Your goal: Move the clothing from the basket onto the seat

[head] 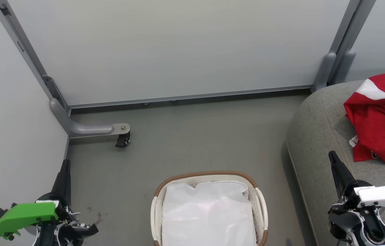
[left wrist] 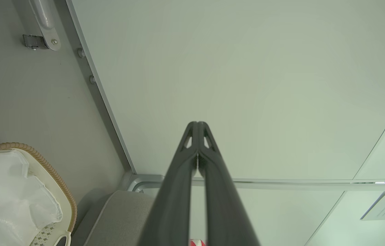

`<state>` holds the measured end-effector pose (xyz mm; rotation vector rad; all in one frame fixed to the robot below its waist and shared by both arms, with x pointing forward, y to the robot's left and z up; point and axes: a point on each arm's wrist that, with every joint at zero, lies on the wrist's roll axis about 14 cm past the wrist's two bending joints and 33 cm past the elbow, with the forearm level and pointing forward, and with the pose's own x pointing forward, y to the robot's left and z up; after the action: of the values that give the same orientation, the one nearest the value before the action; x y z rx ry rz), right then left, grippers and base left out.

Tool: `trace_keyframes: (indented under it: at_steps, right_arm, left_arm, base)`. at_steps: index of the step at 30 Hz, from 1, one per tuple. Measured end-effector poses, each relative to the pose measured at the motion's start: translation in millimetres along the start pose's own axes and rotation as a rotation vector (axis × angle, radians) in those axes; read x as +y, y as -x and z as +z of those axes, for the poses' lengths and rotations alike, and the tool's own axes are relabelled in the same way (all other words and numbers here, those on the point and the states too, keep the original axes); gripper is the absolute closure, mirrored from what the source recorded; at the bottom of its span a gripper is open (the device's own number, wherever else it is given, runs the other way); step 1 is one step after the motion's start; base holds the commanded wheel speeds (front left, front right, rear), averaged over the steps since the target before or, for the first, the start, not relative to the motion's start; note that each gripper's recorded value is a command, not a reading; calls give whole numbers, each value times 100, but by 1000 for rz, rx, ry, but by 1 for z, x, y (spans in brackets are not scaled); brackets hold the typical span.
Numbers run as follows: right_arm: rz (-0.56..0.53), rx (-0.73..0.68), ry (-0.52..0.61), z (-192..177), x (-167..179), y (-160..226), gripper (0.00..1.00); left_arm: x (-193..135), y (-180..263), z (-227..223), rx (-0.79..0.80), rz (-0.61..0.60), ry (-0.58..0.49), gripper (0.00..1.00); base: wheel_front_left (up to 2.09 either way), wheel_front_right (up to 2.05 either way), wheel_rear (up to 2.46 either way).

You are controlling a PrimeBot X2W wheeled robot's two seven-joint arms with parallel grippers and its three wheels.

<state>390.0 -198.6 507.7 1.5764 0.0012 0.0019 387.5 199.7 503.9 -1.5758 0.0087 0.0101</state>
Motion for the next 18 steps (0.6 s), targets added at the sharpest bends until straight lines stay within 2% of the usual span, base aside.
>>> trace_keyframes:
  at_steps: [18]
  right_arm:
    - [0,0,0,0,0,0,100]
  left_arm:
    - [0,0,0,0,0,0,100]
  base:
    - [0,0,0]
